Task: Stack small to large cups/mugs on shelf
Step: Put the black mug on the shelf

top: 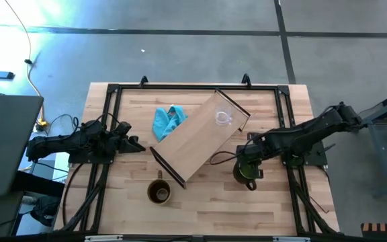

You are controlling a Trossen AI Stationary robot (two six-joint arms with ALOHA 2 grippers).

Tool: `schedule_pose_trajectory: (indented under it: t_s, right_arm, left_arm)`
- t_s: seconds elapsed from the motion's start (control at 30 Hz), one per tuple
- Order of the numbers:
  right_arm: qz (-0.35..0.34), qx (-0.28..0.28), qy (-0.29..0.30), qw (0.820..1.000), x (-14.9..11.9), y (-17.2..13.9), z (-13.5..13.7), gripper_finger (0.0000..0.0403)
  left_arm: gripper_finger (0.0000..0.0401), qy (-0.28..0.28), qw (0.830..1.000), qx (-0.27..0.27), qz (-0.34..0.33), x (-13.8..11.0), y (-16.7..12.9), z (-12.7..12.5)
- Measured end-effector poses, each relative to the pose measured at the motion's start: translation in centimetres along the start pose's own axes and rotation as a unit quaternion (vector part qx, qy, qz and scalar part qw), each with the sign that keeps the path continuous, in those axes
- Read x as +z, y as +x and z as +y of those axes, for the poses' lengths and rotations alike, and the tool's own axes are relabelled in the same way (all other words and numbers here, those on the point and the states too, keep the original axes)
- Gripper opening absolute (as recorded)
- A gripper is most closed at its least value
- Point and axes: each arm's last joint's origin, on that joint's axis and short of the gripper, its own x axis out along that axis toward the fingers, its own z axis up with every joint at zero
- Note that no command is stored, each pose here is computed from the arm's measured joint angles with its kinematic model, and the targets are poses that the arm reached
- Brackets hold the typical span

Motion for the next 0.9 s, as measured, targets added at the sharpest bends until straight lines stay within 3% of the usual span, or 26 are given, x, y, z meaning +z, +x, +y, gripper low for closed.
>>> schedule_pose_trajectory:
  t_s: [0.27, 0.53, 0.9]
  right_arm:
    - [0.067, -0.026, -0.008, 0.997, 0.7, 2.8, 0.6, 0.0]
    - [0.059, -0.018, 0.0, 0.998, 0.7, 2.8, 0.9, 0.0003]
    - [0.05, -0.014, 0.007, 0.999, 0.6, 2.4, 0.9, 0.0039]
  left_arm:
    - [0.02, 0.004, 1.0, 0.0, 0.0, 0.0, 0.0, 0.0]
    - [0.02, -0.002, 1.0, 0.0, 0.0, 0.0, 0.0, 0.0]
    - [0.02, -0.002, 1.0, 0.0, 0.0, 0.0, 0.0, 0.0]
